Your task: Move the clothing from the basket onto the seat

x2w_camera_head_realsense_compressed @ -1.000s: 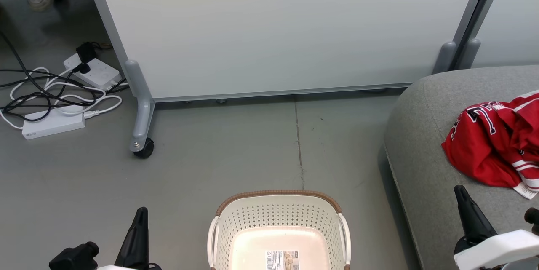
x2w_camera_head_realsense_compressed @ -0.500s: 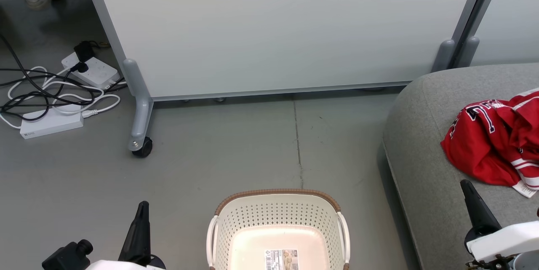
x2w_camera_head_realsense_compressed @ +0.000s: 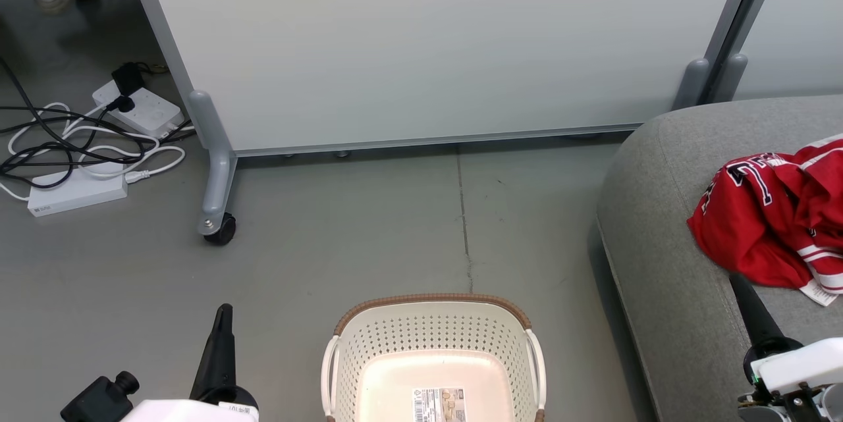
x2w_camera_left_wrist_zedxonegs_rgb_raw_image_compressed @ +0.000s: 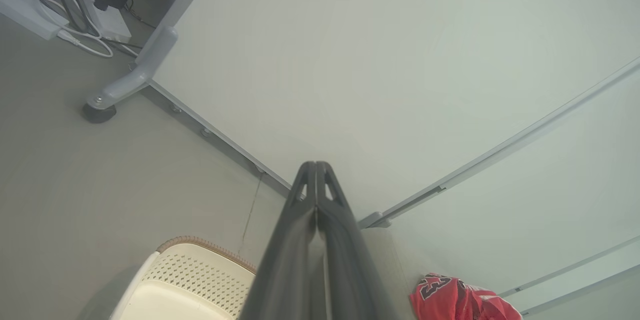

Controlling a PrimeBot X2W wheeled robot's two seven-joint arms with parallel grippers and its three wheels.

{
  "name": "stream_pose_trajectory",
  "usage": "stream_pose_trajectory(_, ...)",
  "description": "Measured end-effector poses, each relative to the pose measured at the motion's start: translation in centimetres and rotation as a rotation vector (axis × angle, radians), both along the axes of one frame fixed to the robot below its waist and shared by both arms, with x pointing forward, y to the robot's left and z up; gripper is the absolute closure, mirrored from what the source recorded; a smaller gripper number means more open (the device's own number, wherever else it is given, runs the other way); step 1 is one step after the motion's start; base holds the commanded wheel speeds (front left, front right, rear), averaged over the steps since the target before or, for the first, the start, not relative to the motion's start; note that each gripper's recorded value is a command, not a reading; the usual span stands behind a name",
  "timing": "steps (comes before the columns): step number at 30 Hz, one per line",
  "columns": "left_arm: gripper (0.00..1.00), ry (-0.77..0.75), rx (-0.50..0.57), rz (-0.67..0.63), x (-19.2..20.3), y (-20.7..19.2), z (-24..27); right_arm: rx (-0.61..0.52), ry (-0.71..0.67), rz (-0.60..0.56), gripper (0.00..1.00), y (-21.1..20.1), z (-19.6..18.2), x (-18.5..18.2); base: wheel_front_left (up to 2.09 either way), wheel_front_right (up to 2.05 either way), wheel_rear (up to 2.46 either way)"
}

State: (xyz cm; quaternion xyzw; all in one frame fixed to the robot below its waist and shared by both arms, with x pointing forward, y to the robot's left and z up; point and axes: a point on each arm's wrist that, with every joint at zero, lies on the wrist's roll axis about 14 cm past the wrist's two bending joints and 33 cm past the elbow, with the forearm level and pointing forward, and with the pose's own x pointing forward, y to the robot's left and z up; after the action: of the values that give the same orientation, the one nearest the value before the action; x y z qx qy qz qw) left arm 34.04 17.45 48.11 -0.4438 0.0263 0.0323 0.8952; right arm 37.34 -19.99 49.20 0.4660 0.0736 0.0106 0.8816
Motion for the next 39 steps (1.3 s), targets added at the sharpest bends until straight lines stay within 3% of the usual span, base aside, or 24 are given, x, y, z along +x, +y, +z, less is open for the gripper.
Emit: stream_pose_trajectory(39,1.00,-0.055,-0.386,0.038,1.4,-0.8,1.2,0.362,-0.007,-0.037,1.00,-2.0,0.5,1.2,0.00,0.00,0.00)
